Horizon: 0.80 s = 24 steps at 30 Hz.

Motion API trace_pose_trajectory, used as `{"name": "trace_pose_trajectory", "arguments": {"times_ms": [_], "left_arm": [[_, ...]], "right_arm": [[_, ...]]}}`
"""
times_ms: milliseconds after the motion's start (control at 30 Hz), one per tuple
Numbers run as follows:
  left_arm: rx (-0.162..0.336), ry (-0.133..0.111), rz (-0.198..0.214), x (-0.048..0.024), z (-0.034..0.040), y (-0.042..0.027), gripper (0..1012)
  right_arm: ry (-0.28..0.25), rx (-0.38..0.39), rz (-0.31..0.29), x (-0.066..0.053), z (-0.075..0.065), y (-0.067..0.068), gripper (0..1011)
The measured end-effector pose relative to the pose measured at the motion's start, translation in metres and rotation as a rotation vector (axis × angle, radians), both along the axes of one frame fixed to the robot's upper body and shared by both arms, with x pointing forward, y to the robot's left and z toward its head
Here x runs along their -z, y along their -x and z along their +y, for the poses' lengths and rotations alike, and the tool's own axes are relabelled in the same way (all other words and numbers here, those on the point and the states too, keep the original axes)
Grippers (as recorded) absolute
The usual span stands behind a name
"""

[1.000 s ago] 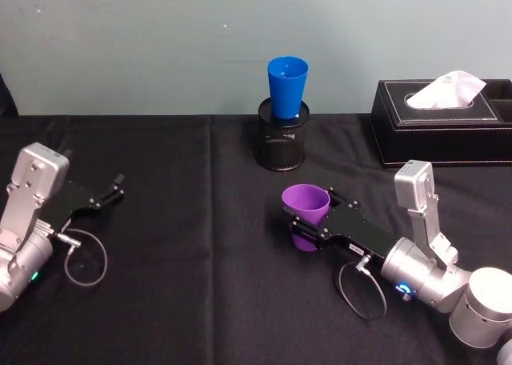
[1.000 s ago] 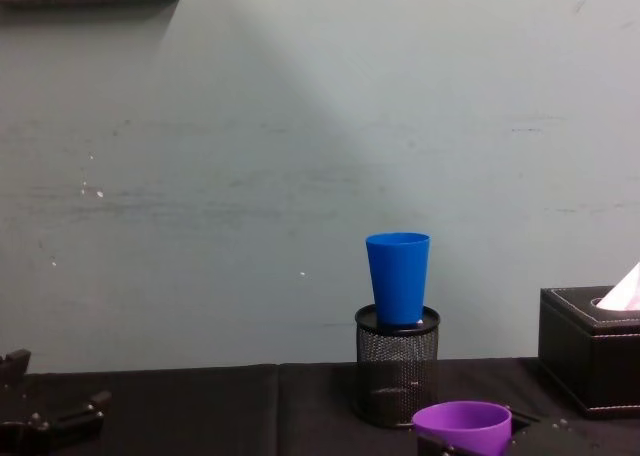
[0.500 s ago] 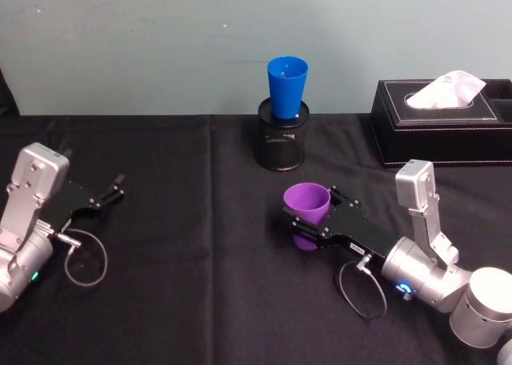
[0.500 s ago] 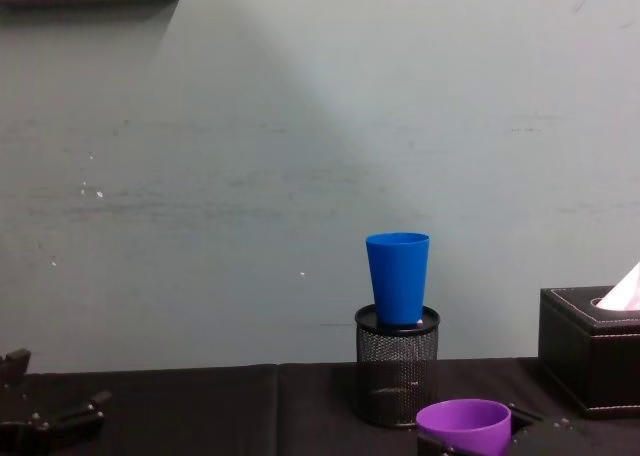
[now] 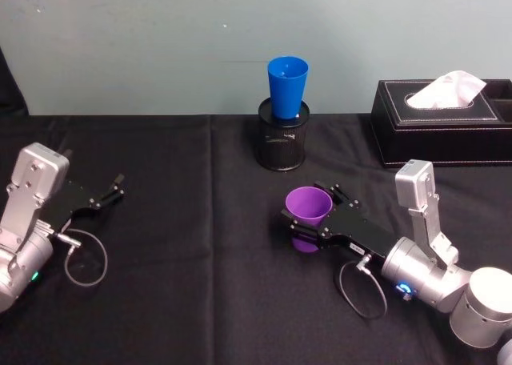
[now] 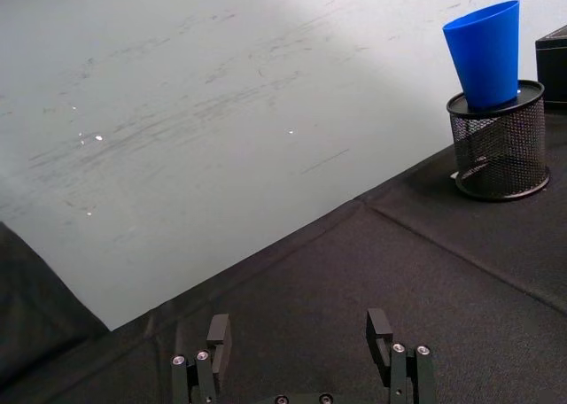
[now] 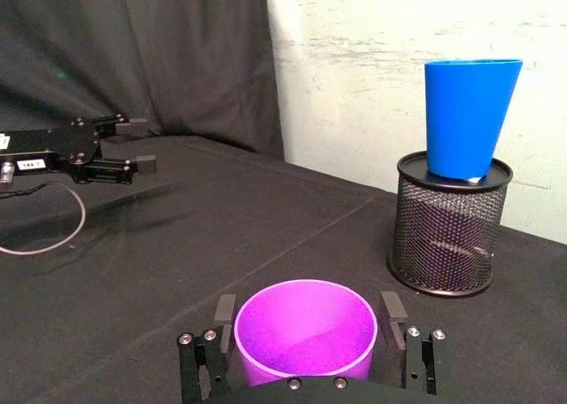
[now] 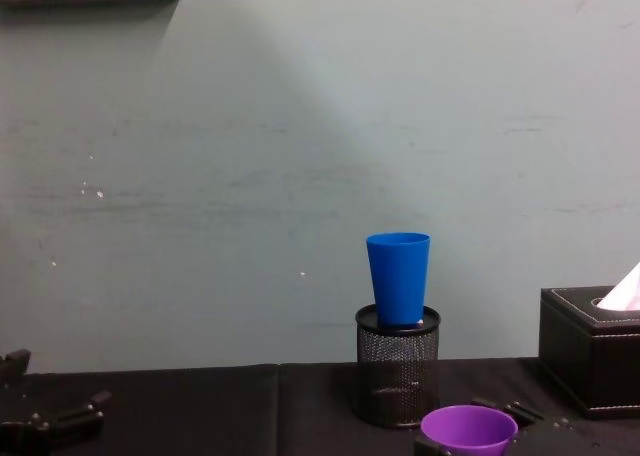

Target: Pick up one cup with a gripper and tap it against the other cup.

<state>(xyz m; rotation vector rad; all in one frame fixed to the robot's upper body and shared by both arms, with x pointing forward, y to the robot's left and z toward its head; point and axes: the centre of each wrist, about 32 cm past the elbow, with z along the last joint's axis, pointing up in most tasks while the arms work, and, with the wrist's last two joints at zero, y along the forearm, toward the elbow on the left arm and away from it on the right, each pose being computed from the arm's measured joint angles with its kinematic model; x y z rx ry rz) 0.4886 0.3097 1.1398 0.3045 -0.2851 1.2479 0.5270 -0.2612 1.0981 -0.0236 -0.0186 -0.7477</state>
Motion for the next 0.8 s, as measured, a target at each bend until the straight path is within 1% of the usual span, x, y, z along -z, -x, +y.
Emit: {"name": "trace_pose_trajectory", "arguments": {"times_ms": [233,367,400,467,500,533,567,633,667,767,800], "left_arm": [[0.000,0.000,0.000,0.0000,0.0000,0.0000,1000],[0.000,0.000,0.000,0.0000,0.0000,0.0000,1000],[0.000,0.000,0.000,0.0000,0.0000,0.0000,1000],[0.000,0.000,0.000,0.0000,0.0000,0.0000,1000],[0.000,0.000,0.000,0.0000,0.0000,0.0000,1000],[0.000,0.000,0.000,0.0000,0.0000,0.0000,1000],[0.000,0.000,0.000,0.0000,0.0000,0.0000,1000],[0.000,0.000,0.000,0.0000,0.0000,0.0000,1000],[0.000,0.000,0.000,0.0000,0.0000,0.0000,1000],[0.000,0.000,0.000,0.0000,0.0000,0.0000,1000],[0.000,0.000,0.000,0.0000,0.0000,0.0000,1000]], "right_arm": [[0.000,0.000,0.000,0.000,0.000,0.000,1003],[0.006,0.020,-0.022,-0.004,0.000,0.002,1003],[0.000,0.028,-0.044,-0.006,0.000,0.004,1003],[-0.007,0.034,-0.065,-0.007,0.000,0.005,1003],[-0.017,0.040,-0.089,-0.009,0.001,0.006,1003],[-0.017,0.040,-0.089,-0.009,0.001,0.006,1003],[-0.028,0.046,-0.113,-0.011,0.002,0.007,1003],[-0.035,0.057,-0.136,-0.014,0.003,0.008,1003],[-0.040,0.074,-0.156,-0.017,0.005,0.010,1003],[-0.038,0.119,-0.190,-0.022,0.008,0.013,1003],[-0.034,0.160,-0.209,-0.026,0.010,0.016,1003]]}}
